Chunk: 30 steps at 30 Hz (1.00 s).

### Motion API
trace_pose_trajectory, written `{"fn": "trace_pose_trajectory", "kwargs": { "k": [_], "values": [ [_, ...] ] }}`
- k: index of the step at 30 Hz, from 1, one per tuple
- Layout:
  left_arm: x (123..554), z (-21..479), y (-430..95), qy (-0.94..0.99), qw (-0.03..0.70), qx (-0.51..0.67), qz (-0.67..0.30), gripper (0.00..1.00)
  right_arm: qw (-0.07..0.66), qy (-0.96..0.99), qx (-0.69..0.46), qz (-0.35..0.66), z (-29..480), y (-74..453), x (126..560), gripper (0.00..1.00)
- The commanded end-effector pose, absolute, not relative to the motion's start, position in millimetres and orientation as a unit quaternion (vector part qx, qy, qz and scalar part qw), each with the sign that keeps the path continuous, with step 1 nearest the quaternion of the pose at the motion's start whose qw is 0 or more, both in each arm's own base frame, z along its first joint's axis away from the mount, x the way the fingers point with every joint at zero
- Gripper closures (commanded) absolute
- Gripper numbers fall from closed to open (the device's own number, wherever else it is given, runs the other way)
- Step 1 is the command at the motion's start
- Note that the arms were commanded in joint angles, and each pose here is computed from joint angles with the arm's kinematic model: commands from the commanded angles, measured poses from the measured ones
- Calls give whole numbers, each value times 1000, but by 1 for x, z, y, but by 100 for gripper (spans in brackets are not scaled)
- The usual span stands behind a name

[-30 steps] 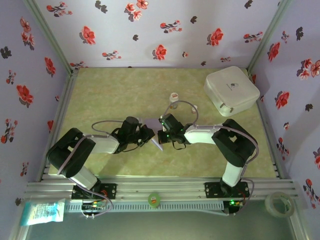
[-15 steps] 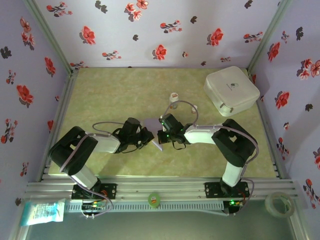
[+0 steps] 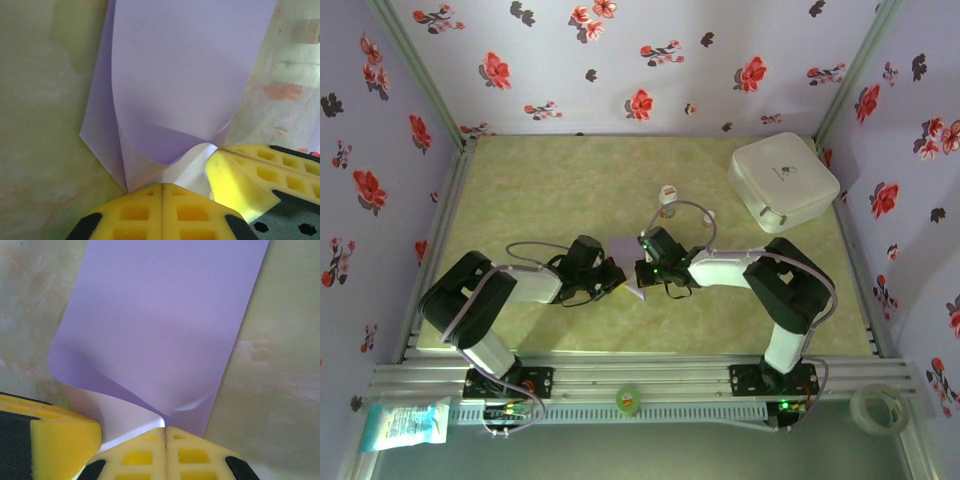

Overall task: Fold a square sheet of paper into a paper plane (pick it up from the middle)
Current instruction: Third fold the triangle at the center of the table.

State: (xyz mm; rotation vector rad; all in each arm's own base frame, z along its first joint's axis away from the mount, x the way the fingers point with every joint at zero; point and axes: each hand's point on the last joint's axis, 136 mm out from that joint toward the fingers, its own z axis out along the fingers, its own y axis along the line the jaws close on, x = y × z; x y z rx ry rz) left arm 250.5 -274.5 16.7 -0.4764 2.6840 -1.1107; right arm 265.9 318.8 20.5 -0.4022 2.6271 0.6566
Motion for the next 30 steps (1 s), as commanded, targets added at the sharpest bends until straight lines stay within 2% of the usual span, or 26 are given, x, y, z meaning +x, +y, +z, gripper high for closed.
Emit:
{"fn": "trace_pose_trajectory", "kwargs": {
  "k": [1, 2, 6, 8, 11, 13, 15, 17, 20, 30],
  "values": [
    [245, -1, -261, 924, 89, -163, -334, 100, 194, 943, -146, 228, 25, 316, 267, 95],
    [244, -2, -261, 925, 88, -162, -333, 100, 198, 942, -145, 229, 32, 317, 269, 92],
    [245, -3, -260, 924, 89, -165, -333, 100, 218, 943, -131, 213, 55, 303, 275, 71],
    [246, -2, -261, 923, 90, -165, -335, 100, 218, 944, -123, 214, 65, 294, 275, 66],
    [247, -2, -261, 923, 92, -166, -336, 100, 198, 936, -133, 259, 79, 300, 262, 64],
    [247, -1, -262, 922, 91, -167, -337, 100, 159, 925, -150, 311, 85, 316, 245, 67],
    [248, -1, -262, 921, 94, -167, -338, 100, 114, 914, -153, 357, 85, 331, 230, 75],
    [248, -1, -262, 922, 94, -167, -338, 100, 81, 912, -147, 374, 76, 339, 221, 86],
    [248, -2, -262, 921, 93, -168, -338, 100, 59, 915, -146, 371, 66, 342, 215, 95],
    [250, -1, -263, 923, 95, -163, -336, 100, 16, 933, -182, 309, 41, 342, 204, 98]
  ]
}}
